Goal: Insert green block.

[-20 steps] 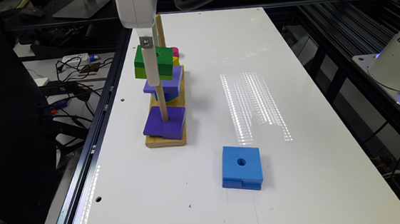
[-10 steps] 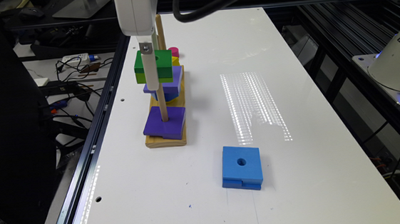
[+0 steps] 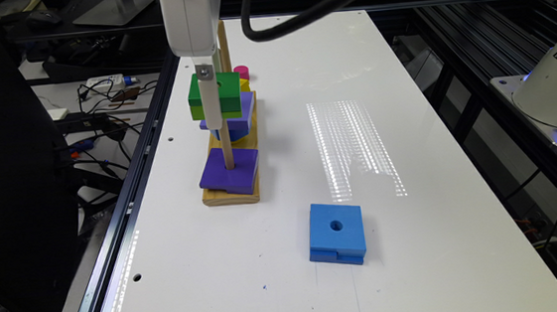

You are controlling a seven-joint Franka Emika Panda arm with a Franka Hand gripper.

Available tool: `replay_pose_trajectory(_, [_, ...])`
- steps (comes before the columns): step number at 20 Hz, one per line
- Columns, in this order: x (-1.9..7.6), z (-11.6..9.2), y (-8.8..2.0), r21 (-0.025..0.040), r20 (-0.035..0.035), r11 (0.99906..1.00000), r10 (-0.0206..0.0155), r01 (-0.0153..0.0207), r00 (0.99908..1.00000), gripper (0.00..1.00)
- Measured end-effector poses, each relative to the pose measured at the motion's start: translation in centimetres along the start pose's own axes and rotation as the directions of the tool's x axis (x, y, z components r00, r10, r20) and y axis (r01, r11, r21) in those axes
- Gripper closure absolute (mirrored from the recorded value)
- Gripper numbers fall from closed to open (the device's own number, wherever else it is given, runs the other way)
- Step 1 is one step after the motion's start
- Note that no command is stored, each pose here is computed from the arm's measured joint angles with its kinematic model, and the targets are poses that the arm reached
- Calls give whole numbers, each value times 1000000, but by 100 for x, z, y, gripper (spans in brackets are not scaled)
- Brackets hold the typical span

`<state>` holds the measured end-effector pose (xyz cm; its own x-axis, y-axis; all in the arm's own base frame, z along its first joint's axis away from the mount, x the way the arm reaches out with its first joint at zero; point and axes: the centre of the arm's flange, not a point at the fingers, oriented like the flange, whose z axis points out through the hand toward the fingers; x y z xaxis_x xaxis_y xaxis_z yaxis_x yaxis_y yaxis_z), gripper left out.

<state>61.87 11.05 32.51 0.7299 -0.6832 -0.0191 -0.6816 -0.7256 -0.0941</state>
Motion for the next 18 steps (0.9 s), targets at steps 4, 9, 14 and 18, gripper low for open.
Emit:
replay_pose_trajectory(4, [5,52,2,-1526,1611,999999,-43,45,999999,100])
replay_pose_trajectory(9, [22,211,5,-4453,5629,999990,-314,339,999984,100])
replay_pose_trajectory(14, [22,220,6,-4933,6050,999988,-421,450,999982,100])
replay_pose_trajectory(18, [22,220,5,-4956,6004,999988,-497,527,999982,100])
